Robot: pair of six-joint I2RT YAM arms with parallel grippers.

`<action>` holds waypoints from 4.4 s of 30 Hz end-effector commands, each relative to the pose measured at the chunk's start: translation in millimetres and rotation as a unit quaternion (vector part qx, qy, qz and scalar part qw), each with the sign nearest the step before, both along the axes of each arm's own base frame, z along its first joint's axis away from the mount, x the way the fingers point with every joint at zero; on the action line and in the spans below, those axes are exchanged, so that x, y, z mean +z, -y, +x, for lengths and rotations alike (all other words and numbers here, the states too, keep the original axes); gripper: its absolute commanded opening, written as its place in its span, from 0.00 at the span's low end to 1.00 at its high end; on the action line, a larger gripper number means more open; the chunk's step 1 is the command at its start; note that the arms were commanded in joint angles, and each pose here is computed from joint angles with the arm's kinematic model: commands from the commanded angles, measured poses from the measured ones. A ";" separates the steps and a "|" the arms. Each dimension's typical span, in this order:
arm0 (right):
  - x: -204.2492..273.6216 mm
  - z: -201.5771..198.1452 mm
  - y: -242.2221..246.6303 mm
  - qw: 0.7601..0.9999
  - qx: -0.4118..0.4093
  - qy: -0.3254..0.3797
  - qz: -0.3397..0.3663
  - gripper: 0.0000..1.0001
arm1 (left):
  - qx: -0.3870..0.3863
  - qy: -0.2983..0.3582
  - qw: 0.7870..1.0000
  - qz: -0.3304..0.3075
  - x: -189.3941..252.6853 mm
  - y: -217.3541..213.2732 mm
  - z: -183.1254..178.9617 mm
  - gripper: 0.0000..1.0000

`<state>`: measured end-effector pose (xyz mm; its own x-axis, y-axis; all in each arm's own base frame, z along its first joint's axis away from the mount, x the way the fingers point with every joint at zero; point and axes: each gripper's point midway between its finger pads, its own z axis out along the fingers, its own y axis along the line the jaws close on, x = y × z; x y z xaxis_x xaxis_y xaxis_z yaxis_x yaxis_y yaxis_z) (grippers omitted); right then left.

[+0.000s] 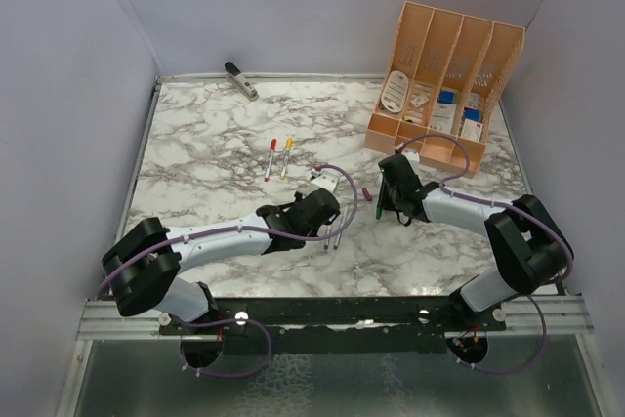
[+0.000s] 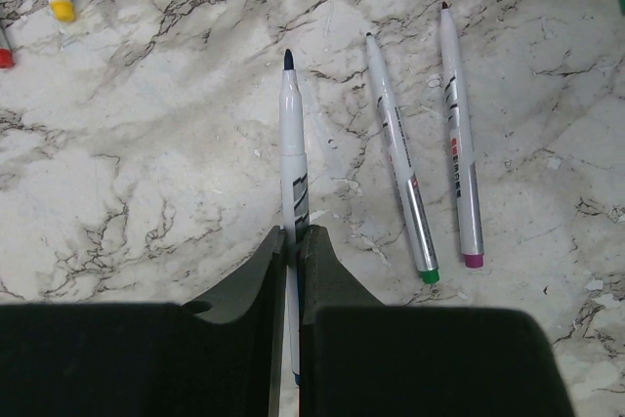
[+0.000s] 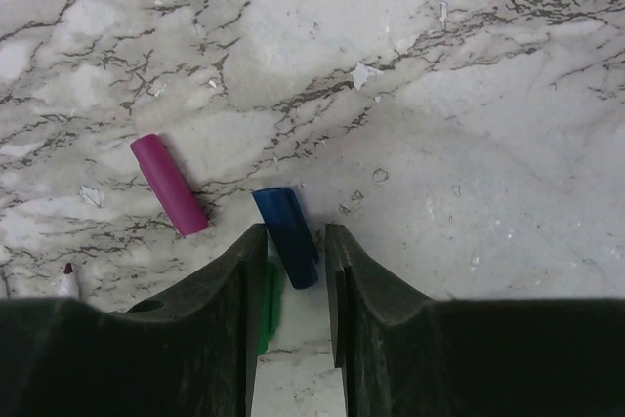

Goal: Insert the pens into the pen caps

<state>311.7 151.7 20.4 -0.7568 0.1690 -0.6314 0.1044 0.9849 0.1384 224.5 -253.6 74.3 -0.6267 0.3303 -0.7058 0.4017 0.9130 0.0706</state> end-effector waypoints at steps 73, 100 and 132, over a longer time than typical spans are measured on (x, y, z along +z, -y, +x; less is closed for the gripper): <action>303.2 -90.4 -77.9 0.710 0.325 0.509 0.362 0.01 | -0.253 0.180 0.824 -0.474 171.0 83.6 -58.8 0.00; 301.5 -95.2 -73.4 0.690 0.315 0.528 0.382 0.01 | -0.270 0.174 0.799 -0.509 179.1 98.2 -62.5 0.00; 299.0 -96.9 -69.9 0.692 0.310 0.530 0.379 0.01 | -0.276 0.195 0.789 -0.513 186.1 97.8 -61.8 0.00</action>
